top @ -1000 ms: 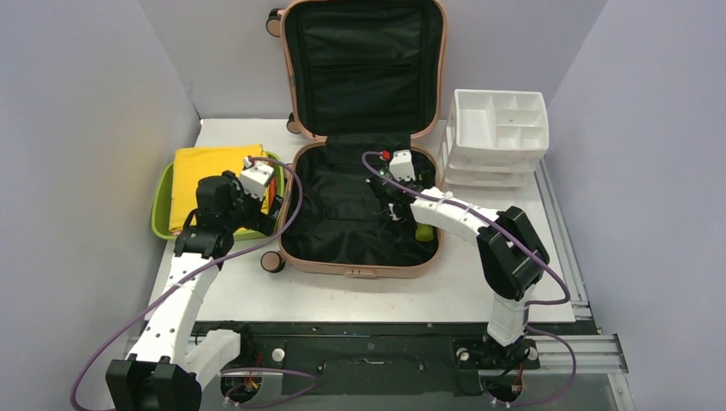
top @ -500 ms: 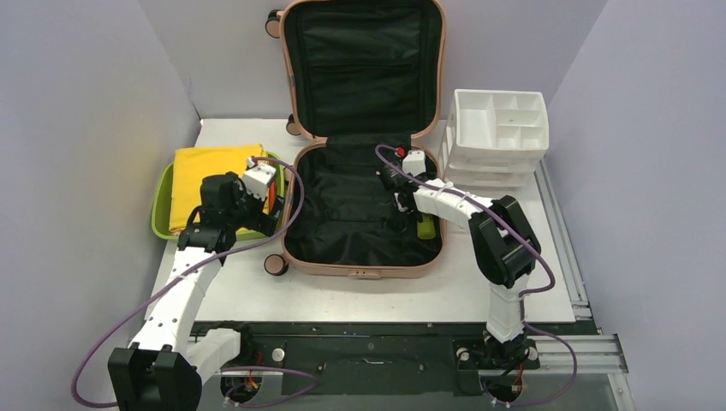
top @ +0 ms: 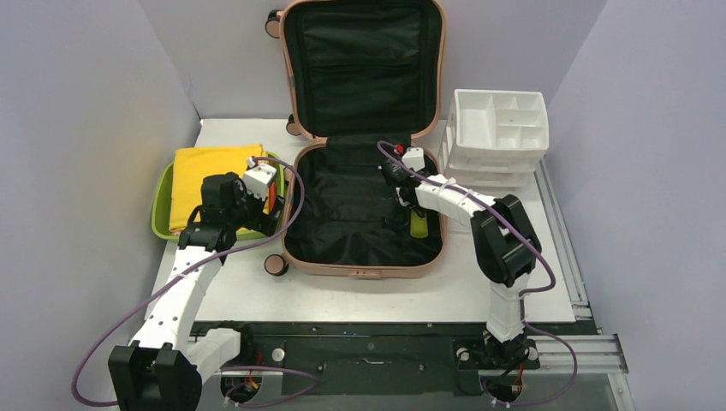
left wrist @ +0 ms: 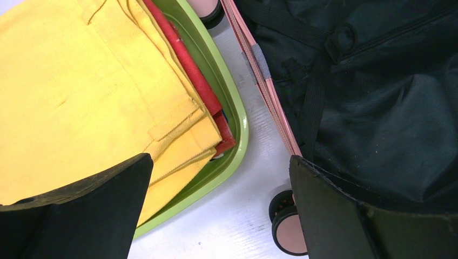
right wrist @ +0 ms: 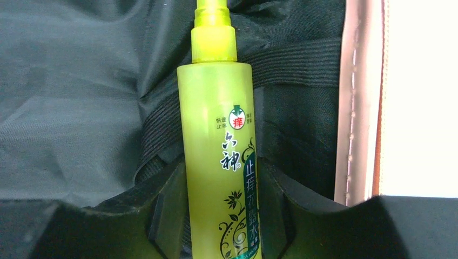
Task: Open, take out, and arrange the luggage
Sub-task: Pick up the makeup from the center of the board.
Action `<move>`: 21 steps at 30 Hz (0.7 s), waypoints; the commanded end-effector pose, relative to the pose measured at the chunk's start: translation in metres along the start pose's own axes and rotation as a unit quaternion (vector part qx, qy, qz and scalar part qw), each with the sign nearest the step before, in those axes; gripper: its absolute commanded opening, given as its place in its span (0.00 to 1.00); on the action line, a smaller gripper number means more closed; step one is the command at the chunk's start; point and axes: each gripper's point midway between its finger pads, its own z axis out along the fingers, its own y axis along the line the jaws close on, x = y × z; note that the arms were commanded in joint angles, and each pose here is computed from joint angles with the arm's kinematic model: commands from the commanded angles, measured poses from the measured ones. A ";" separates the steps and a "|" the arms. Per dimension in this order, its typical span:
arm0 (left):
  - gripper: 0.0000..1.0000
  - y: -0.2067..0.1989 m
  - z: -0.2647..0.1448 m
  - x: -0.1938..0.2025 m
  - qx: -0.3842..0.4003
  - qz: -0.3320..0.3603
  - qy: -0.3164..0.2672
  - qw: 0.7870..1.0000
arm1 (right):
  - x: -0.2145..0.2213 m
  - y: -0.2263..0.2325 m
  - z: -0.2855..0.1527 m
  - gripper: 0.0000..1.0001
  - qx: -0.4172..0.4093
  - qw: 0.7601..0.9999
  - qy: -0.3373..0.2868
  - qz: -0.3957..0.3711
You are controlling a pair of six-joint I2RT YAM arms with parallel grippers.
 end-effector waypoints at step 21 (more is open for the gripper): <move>0.96 0.009 -0.015 -0.021 -0.019 0.001 -0.051 0.999 | -0.097 0.036 -0.123 0.00 -0.280 0.933 -0.122 -0.189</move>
